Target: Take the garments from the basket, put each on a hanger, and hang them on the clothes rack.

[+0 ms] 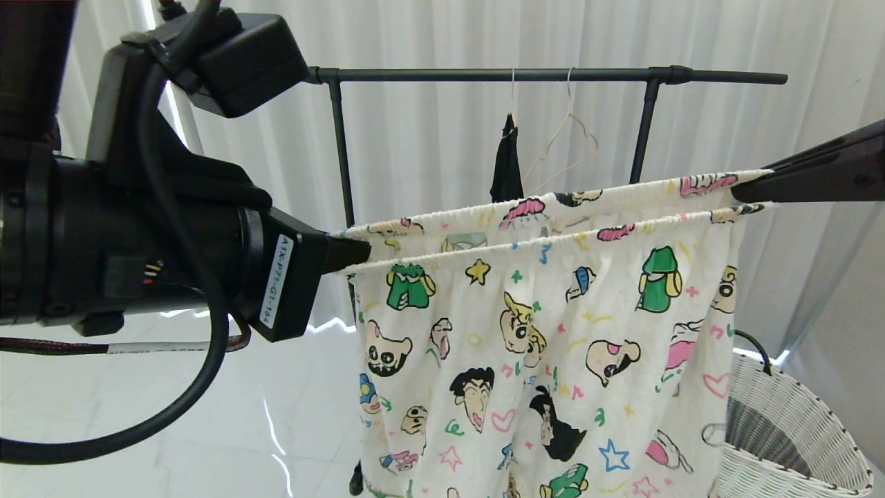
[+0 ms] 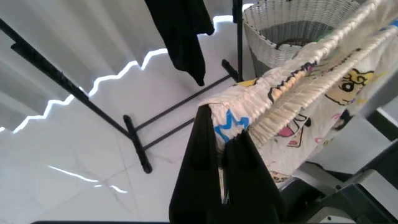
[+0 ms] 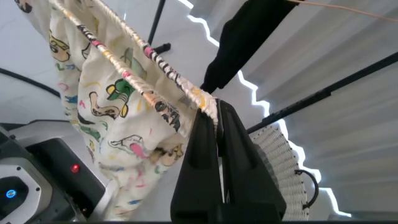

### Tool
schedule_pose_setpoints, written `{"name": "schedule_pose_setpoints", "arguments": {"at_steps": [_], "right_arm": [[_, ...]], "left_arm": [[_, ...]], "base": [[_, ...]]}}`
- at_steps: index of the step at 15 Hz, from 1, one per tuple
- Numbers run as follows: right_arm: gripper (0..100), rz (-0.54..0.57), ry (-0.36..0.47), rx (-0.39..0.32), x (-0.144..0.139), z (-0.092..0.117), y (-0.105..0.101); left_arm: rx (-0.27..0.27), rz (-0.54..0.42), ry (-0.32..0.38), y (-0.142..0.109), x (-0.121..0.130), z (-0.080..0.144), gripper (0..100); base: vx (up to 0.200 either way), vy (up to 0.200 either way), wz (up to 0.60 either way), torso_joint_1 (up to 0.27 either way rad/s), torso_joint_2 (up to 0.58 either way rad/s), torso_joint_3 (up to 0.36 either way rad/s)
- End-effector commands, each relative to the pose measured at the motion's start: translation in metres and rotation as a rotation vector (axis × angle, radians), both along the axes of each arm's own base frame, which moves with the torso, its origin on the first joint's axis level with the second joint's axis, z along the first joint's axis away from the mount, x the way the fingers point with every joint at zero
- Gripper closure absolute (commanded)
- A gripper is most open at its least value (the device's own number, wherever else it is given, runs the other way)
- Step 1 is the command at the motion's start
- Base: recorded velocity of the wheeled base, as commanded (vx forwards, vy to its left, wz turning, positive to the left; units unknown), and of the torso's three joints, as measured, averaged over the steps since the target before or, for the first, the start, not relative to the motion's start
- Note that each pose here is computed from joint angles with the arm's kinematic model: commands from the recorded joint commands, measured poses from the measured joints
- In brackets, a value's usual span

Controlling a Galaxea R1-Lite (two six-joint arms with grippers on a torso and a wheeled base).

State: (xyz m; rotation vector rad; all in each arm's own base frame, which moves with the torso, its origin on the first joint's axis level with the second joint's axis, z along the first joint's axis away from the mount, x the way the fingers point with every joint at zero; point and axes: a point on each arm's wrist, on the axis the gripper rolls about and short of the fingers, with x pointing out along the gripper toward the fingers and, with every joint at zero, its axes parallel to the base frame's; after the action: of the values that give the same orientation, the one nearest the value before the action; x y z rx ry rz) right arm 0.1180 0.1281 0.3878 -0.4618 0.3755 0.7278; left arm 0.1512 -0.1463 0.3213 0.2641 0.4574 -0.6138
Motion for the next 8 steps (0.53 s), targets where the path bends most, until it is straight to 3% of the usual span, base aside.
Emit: {"name": "schedule_pose_setpoints", "arguments": {"at_steps": [1,3,4,8], "right_arm": [[100,0.003,-0.007,0.007,-0.0027,0.0017,-0.0023],[100,0.006,-0.007,0.007,-0.0036,0.0019,-0.0024],[0,0.006,-0.006,0.006,-0.0035,0.0015,-0.0023],[0,0.001,0.0,0.0,-0.003,-0.0012,-0.0019]], "left_arm": [[0.004,0.005,0.003,-0.0015,0.0028,-0.0008,100],[0.002,-0.002,0.001,-0.0024,0.0018,0.0,100],[0.002,-0.004,-0.001,-0.0023,0.0013,0.0003,100],[0.006,-0.008,0.004,-0.0037,0.0013,-0.0011,100]], "base": [[0.0,0.0,0.0,0.0,0.0,0.0],[0.0,0.0,0.0,0.0,0.0,0.0],[0.0,0.0,0.0,0.0,0.0,0.0],[0.0,0.0,0.0,0.0,0.0,0.0]]}}
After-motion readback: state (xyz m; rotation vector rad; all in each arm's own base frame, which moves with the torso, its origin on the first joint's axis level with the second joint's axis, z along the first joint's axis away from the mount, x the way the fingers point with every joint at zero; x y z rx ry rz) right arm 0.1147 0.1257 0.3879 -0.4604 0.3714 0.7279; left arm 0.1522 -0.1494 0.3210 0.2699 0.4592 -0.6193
